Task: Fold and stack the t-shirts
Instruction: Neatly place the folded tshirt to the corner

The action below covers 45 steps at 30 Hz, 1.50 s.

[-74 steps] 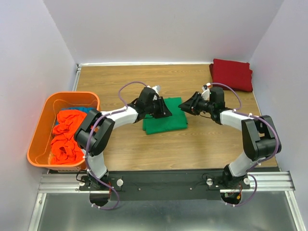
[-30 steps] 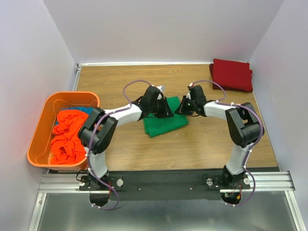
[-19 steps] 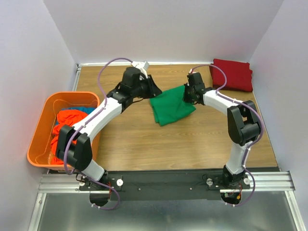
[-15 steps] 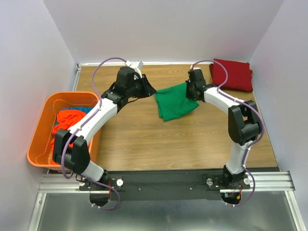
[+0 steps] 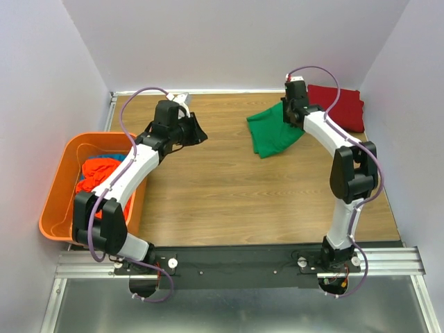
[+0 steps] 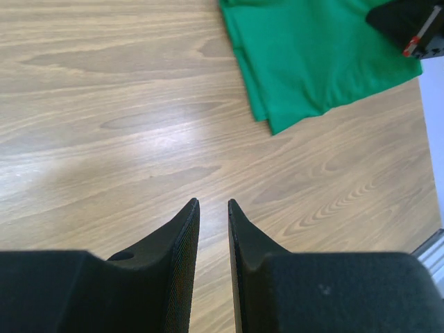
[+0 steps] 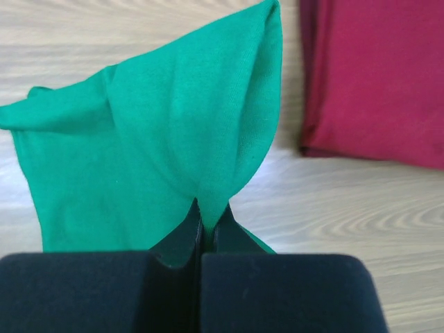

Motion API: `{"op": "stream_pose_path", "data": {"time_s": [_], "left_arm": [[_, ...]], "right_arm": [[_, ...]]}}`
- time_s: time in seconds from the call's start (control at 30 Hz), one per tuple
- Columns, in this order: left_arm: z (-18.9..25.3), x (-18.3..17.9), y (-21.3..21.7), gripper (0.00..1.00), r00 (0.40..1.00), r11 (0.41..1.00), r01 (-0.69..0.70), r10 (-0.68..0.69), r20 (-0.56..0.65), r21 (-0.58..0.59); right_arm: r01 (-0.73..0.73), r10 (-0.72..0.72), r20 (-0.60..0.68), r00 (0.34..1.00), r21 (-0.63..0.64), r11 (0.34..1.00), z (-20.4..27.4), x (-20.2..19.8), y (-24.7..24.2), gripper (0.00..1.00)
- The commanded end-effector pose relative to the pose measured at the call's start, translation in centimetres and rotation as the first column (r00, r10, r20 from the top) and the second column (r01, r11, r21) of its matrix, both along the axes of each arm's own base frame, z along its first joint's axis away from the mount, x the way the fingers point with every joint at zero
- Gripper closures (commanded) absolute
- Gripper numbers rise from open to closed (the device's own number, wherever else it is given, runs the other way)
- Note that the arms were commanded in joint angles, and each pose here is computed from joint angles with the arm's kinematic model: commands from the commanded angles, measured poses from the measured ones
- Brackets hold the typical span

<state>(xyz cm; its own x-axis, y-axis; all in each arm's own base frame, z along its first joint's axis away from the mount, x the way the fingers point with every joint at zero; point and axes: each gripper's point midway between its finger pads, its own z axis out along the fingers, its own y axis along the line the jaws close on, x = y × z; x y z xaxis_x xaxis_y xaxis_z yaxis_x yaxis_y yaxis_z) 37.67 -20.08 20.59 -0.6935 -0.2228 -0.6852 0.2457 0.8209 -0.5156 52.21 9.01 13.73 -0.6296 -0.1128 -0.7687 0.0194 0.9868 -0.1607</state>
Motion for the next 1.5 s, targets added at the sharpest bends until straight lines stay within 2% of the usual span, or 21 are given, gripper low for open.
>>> {"op": "stream_pose_path", "data": {"time_s": [0.0, 0.17, 0.2, 0.4, 0.43, 0.47, 0.6, 1.0, 1.47], "left_arm": [[-0.4, 0.0, 1.0, 0.7, 1.0, 0.999, 0.011, -0.012, 0.02, 0.041], [-1.4, 0.7, 1.2, 0.7, 1.0, 0.999, 0.013, -0.014, 0.015, 0.052], [-1.8, 0.9, 1.3, 0.7, 1.0, 0.998, 0.011, -0.011, 0.009, 0.058], [-3.4, 1.7, 1.3, 0.72, 0.999, 0.997, 0.032, -0.031, -0.012, 0.067], [-3.5, 1.8, 1.3, 0.73, 0.999, 0.997, 0.039, -0.038, -0.016, 0.063], [-4.0, 1.8, 1.3, 0.73, 0.999, 0.997, 0.043, -0.041, -0.028, 0.067], [-4.5, 2.1, 1.8, 0.73, 0.999, 0.997, 0.039, -0.037, -0.031, 0.067], [-5.6, 2.1, 2.6, 0.75, 0.998, 0.998, 0.047, -0.044, -0.054, 0.049], [-6.0, 2.0, 2.7, 0.76, 0.997, 0.998, 0.048, -0.046, -0.067, 0.034]], "right_arm": [[0.033, -0.032, 0.015, 0.999, -0.095, 0.995, 0.9, 1.9, -3.5, 0.99], [0.063, -0.055, 0.057, 0.997, -0.136, 0.989, 2.5, 4.5, -6.2, 0.99], [0.069, -0.057, 0.092, 0.994, -0.134, 0.989, 4.0, 5.4, -6.5, 0.99], [0.087, -0.06, 0.14, 0.988, -0.195, 0.977, 5.1, 9.1, -8.4, 0.99], [0.102, -0.066, 0.177, 0.982, -0.205, 0.973, 6.7, 9.9, -8.9, 0.99], [0.108, -0.072, 0.166, 0.983, -0.216, 0.97, 5.8, 10.4, -9.2, 0.99], [0.125, -0.079, 0.204, 0.976, -0.221, 0.967, 7.2, 11.8, -10.0, 0.99], [0.14, -0.067, 0.273, 0.96, -0.26, 0.955, 12.0, 12.0, -10.7, 0.99], [0.174, -0.082, 0.341, 0.936, -0.249, 0.953, 17.3, 10.3, -11.3, 0.99]]}}
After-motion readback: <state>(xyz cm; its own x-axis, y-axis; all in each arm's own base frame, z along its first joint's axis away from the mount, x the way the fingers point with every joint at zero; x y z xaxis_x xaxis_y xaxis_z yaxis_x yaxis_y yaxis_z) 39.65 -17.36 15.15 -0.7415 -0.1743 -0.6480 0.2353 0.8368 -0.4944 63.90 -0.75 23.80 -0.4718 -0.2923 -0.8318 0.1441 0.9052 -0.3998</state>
